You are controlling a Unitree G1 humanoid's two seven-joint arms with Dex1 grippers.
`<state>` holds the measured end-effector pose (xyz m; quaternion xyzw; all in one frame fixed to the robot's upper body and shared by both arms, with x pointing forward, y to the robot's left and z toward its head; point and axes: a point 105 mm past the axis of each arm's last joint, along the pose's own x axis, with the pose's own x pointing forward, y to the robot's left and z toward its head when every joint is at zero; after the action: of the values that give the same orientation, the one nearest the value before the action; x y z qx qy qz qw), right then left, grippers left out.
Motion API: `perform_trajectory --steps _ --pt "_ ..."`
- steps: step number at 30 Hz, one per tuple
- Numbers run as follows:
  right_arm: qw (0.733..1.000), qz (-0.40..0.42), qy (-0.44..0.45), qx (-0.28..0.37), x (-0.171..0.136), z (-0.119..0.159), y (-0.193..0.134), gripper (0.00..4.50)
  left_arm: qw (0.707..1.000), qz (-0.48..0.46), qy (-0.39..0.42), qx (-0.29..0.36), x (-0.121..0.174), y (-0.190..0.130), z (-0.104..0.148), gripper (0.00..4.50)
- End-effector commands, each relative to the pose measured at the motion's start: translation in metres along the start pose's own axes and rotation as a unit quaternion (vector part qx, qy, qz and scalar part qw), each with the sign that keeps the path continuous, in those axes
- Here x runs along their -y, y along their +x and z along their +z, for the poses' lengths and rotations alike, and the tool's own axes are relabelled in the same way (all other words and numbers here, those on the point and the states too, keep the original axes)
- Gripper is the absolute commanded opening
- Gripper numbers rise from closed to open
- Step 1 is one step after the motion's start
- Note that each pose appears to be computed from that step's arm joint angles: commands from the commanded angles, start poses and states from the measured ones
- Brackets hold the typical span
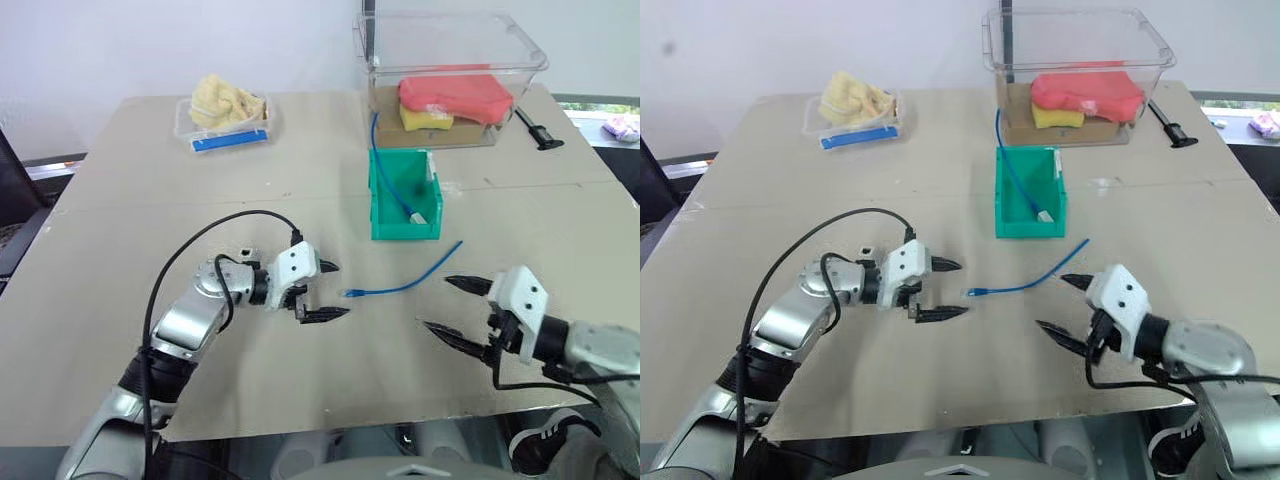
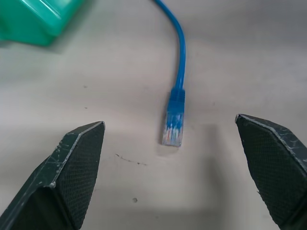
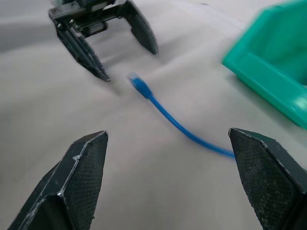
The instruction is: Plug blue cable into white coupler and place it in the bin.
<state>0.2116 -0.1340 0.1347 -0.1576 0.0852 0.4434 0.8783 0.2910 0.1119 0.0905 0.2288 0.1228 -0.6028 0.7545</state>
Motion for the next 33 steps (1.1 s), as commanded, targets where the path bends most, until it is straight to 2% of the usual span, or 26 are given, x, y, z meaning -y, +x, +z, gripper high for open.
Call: perform_trajectory --steps 1,2,3,4,8,9,12,17,21,22,25,28,33 --pt "0.999 -0.035 -0.023 0.019 -0.003 0.013 -0.009 4.03 0.999 -0.018 0.036 -0.012 -0.001 0.006 0.001 3.66" --pt "0.999 -0.041 -0.021 0.017 -0.004 0.012 -0.01 4.03 0.999 -0.024 0.037 -0.012 0.0 0.01 0.0 3.45" --pt "0.999 -0.046 -0.016 0.017 -0.006 0.011 -0.01 4.03 0.999 -0.033 0.039 -0.013 0.002 0.013 -0.001 2.63" --pt "0.999 -0.049 -0.011 0.018 -0.008 0.01 -0.01 4.03 0.998 -0.039 0.04 -0.014 0.004 0.015 -0.001 2.53" --pt "0.998 -0.059 0.017 0.023 -0.014 0.009 -0.007 4.03 0.998 -0.046 0.044 -0.016 0.005 0.016 -0.003 0.75" --pt "0.997 -0.06 0.032 0.027 -0.015 0.009 -0.004 4.03 0.998 -0.047 0.045 -0.014 0.005 0.016 -0.002 0.1" --pt "0.993 -0.061 0.091 0.039 -0.02 0.008 0.004 4.03 0.998 -0.042 0.049 0.015 0.003 0.016 0.009 0.03" --pt "0.963 -0.071 0.234 0.111 -0.018 0.025 0.021 4.03 0.988 0.013 0.092 0.122 -0.014 0.001 0.058 0.03" --pt "0.942 -0.064 0.297 0.143 -0.01 0.038 0.033 4.03 0.967 0.087 0.15 0.186 -0.03 -0.015 0.095 0.03" --pt "0.939 -0.06 0.305 0.147 -0.009 0.041 0.035 4.03 0.964 0.094 0.16 0.192 -0.03 -0.016 0.099 0.03" --pt "0.917 -0.051 0.344 0.197 0.003 0.064 0.047 3.25 0.947 0.135 0.195 0.216 -0.033 -0.022 0.108 0.0" --pt "0.903 -0.044 0.364 0.225 0.012 0.08 0.056 3.25 0.935 0.156 0.224 0.226 -0.032 -0.024 0.11 0.0" --pt "0.893 -0.035 0.383 0.232 0.02 0.092 0.064 3.25 0.925 0.168 0.253 0.229 -0.031 -0.022 0.108 0.0"
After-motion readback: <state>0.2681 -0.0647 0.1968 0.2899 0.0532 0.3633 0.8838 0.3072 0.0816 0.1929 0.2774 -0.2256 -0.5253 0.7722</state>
